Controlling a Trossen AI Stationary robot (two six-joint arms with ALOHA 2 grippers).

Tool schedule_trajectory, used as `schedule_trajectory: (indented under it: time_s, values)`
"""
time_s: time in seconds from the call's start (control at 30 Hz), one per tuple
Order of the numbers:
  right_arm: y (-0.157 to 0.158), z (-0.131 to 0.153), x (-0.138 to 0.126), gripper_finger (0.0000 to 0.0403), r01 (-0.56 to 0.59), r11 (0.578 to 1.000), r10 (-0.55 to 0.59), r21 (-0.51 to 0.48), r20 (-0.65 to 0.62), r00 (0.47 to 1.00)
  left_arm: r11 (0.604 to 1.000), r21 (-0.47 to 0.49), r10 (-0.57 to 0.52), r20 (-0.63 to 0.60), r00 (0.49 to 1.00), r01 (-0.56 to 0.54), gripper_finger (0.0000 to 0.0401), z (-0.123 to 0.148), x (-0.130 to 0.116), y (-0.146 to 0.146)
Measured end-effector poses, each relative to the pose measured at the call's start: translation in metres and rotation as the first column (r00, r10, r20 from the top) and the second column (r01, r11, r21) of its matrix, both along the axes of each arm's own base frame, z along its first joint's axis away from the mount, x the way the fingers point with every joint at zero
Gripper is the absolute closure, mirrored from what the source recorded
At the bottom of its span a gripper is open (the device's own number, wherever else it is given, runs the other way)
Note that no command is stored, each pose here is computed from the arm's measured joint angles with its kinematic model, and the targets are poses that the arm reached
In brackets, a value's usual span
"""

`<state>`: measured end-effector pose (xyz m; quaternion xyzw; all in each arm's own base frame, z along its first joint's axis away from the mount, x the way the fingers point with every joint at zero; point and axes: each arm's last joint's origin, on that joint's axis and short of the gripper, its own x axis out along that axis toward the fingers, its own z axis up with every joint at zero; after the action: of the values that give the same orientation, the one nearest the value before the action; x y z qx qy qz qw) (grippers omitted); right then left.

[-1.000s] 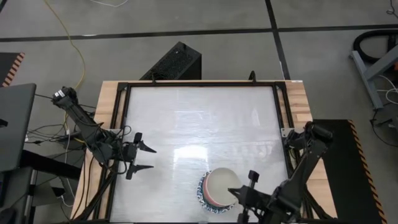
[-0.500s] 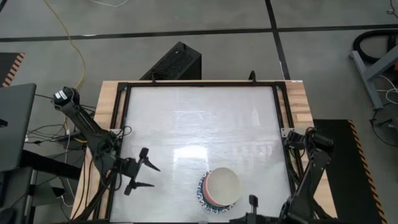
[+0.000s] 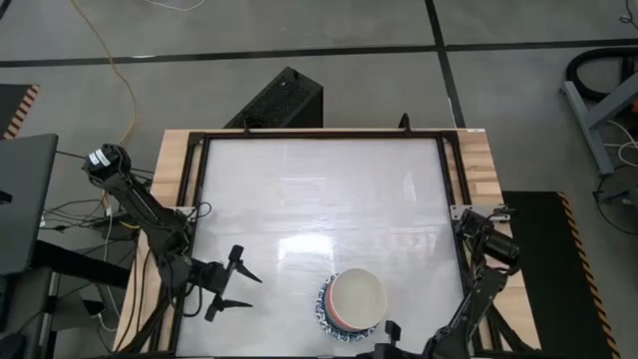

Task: Nest bowls inside each other
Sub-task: Move the stacked bowls to the center of the table

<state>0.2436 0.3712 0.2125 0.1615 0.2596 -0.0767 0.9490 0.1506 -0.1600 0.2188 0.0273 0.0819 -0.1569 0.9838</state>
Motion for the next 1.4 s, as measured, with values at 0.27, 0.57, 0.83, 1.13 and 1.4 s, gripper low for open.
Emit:
schedule_trajectory:
  time_s: [0.27,0.57,0.83,1.13,1.4]
  values:
    - [-0.016,-0.02,0.022,0.0394,0.031,0.987,-0.003,0.159,-0.174,0.985,1.0,0.028,-0.009,0.026,1.0,0.008,0.0122,0.002,0.0,0.0]
    - [-0.022,-0.023,0.025,0.0394,0.058,0.981,-0.012,0.183,-0.246,0.969,0.999,0.035,-0.01,0.025,1.0,0.009,0.0122,0.002,0.0,0.0]
    - [-0.031,-0.028,0.022,0.0394,0.099,0.988,-0.059,0.115,-0.316,0.947,1.0,0.023,-0.007,0.021,1.0,0.007,0.0122,0.002,0.0,0.0]
    - [-0.048,-0.03,0.038,0.0394,0.073,0.997,-0.054,0.04,-0.358,0.932,1.0,0.021,-0.006,0.021,1.0,0.005,0.0122,0.002,0.0,0.0]
    - [-0.07,-0.03,0.06,0.0394,0.011,0.998,-0.034,-0.064,-0.375,0.927,1.0,0.028,-0.005,0.016,1.0,0.004,0.0122,0.001,0.0,0.0]
